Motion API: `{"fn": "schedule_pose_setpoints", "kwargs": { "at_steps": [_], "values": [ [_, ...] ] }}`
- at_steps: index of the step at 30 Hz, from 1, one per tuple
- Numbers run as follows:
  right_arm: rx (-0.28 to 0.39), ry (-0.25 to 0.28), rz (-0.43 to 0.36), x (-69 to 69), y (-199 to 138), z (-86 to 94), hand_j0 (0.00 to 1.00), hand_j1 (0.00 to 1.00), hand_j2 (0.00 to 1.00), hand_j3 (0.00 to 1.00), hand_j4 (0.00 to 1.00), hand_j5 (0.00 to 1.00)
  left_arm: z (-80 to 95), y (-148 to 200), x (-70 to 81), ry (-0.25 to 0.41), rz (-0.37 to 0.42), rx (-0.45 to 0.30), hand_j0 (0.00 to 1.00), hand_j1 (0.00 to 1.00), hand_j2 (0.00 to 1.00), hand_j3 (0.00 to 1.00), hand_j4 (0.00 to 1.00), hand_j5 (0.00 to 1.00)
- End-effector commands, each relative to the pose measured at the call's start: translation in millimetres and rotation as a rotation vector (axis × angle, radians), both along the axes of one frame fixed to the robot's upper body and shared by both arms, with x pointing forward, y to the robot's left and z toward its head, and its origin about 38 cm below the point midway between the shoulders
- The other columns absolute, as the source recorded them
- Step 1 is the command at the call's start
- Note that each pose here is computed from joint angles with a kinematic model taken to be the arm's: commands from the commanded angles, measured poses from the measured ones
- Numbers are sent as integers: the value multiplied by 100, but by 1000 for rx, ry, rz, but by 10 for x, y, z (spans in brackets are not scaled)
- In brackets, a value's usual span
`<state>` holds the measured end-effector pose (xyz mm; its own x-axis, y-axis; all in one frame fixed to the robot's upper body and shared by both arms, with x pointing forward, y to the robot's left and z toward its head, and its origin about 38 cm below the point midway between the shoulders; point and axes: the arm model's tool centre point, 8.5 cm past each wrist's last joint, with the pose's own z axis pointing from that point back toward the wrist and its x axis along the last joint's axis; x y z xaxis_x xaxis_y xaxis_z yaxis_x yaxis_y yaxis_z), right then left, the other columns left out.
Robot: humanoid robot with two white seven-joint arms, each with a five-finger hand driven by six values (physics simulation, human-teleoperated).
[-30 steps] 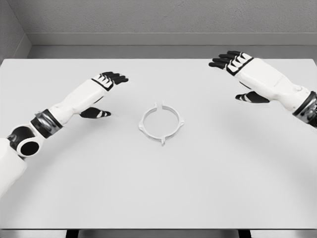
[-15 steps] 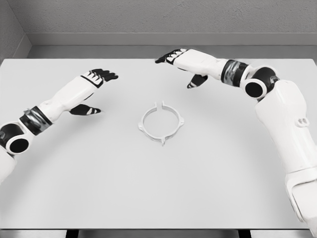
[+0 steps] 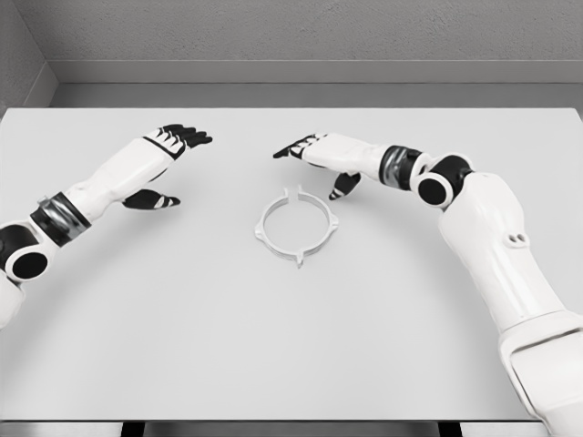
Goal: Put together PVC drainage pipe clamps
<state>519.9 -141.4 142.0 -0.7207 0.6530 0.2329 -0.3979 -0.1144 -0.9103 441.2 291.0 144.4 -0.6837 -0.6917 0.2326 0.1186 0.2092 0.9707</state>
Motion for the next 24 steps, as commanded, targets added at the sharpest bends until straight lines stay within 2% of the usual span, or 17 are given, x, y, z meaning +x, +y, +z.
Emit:
{"fn": "schedule_pose_setpoints", "kwargs": {
  "at_steps": [1,13,18,24],
  "values": [
    [14,13,-1,-4,61,-26,100,100,100,100,100,100,6,5,1,1,1,-6,100,100,100,100,100,100],
    [10,11,13,-13,169,-2,100,100,100,100,100,100,8,2,6,0,2,-7,100,100,100,100,100,100],
    [12,0,-7,39,157,84,100,100,100,100,100,100,22,1,13,-4,1,-7,100,100,100,100,100,100],
    [12,5,-41,73,120,96,100,100,100,100,100,100,22,1,13,-4,1,-7,100,100,100,100,100,100]
  ]
}}
